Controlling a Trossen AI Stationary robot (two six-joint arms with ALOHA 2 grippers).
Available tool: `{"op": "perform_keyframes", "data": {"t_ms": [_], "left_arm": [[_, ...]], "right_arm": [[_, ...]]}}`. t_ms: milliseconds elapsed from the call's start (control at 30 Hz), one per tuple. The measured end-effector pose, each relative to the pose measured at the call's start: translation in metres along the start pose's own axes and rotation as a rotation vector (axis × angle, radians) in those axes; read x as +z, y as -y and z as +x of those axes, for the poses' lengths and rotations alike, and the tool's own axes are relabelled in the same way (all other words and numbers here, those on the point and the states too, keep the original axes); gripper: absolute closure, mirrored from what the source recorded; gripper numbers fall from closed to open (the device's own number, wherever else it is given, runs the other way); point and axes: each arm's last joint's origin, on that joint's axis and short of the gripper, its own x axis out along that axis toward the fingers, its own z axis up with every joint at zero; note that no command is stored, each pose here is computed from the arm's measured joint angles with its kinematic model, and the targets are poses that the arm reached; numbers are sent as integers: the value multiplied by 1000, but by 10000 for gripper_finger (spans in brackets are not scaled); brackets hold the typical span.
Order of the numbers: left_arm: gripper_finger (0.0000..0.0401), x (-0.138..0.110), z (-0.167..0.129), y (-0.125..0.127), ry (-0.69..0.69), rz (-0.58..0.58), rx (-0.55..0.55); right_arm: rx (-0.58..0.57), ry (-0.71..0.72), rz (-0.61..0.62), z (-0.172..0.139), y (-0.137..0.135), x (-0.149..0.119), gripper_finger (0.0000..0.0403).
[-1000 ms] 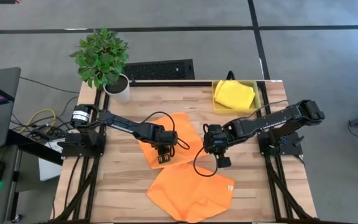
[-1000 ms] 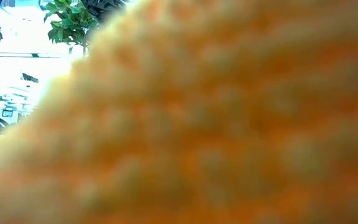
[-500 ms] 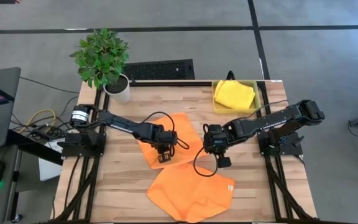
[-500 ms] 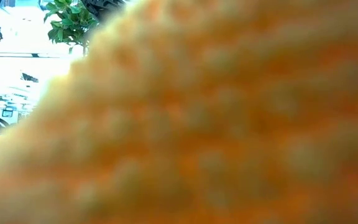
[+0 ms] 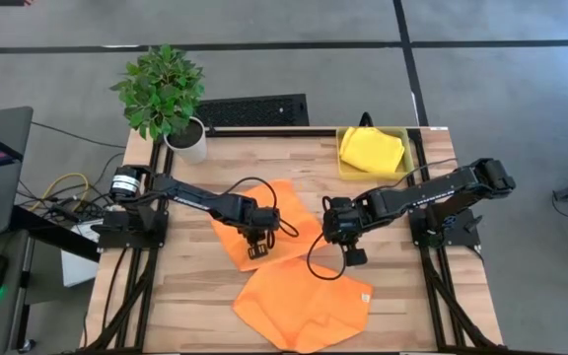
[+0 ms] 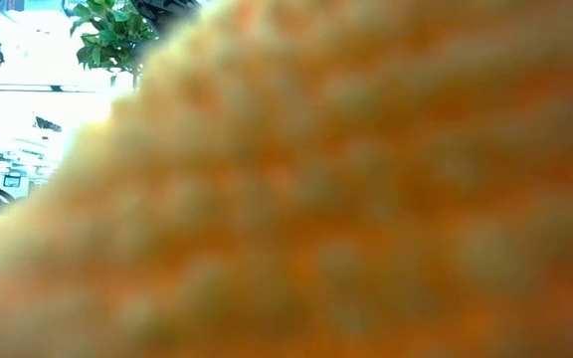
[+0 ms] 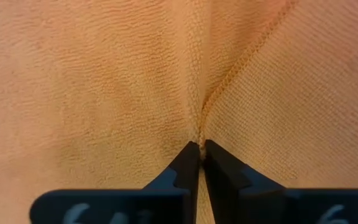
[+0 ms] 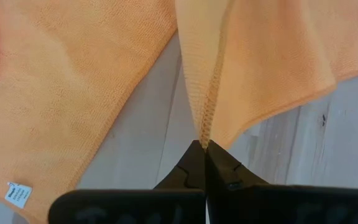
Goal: Fold microfiber towels
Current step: Fold the top orange microfiber towel
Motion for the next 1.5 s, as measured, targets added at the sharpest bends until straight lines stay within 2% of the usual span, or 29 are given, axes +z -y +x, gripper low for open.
{"op": "perform_keyframes", "data": {"t_ms": [233,400,467,667,867,1333,1500], "left_arm": [[351,0,0,0,-2,-1,-7],[323,-1,0,2,-32,-1,-94],[318,-1,0,3,-35,-1,-96],[318,-1,-3,2,-14,-9,-57],[318,0,-21,0,31,-21,-34],[318,-1,-22,6,39,56,-27],[318,-3,-22,11,57,111,19]], "right_arm": [[-1,0,1,0,0,0,394],[0,0,1,0,0,0,394],[-1,0,3,0,1,0,394],[-2,0,7,0,2,0,394],[-1,-9,7,0,2,-1,394],[-8,-16,30,-1,9,-2,394],[-8,-14,27,-1,9,-2,394]]}}
